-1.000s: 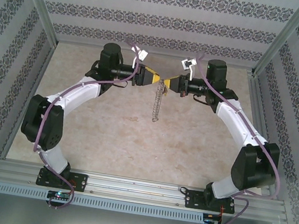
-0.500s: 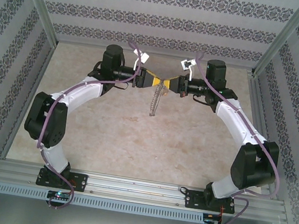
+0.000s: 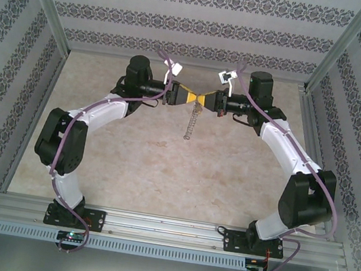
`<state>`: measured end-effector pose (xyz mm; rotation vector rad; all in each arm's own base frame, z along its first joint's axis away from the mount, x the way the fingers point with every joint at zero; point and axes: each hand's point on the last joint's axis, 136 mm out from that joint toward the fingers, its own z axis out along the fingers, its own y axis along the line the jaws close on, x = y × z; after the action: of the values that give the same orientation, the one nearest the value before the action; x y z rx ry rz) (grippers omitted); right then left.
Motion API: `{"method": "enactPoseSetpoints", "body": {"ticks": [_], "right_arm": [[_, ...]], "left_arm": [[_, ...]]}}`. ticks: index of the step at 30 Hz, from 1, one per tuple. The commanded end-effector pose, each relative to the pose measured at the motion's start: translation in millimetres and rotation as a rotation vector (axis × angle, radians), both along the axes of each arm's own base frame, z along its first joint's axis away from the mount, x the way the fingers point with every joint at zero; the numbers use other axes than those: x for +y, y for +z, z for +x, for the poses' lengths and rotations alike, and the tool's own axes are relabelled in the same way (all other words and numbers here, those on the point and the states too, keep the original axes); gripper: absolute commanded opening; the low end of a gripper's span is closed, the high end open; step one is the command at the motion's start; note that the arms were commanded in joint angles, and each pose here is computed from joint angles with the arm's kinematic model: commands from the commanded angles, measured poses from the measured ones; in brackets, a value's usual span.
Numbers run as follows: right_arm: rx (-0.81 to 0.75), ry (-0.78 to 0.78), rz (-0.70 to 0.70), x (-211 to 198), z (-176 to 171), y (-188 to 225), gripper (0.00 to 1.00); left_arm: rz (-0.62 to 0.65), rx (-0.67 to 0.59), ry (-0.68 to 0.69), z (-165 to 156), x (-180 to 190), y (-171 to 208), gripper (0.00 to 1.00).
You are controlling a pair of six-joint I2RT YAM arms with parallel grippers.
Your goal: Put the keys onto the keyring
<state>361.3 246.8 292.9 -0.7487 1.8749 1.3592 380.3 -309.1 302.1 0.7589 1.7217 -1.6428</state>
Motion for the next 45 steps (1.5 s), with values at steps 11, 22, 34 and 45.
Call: {"method": "enactPoseSetpoints", "body": {"ticks": [11, 22, 34, 45], "right_arm": [[-0.058, -0.004, 0.03, -2, 5, 17, 0.0], [-0.052, -0.004, 0.035, -3, 6, 16, 0.0], [-0.046, -0.011, 0.037, -5, 6, 16, 0.0], [-0.084, -0.395, 0.091, -67, 12, 23, 0.46]], "left_arm": [[-0.024, -0.022, -0.077, -18, -10, -3, 0.3], [-0.047, -0.037, -0.083, -19, -11, 3, 0.28], [-0.073, -0.04, -0.057, -14, -14, 7, 0.0], [-0.099, -0.064, 0.095, -9, -8, 18, 0.0]]}}
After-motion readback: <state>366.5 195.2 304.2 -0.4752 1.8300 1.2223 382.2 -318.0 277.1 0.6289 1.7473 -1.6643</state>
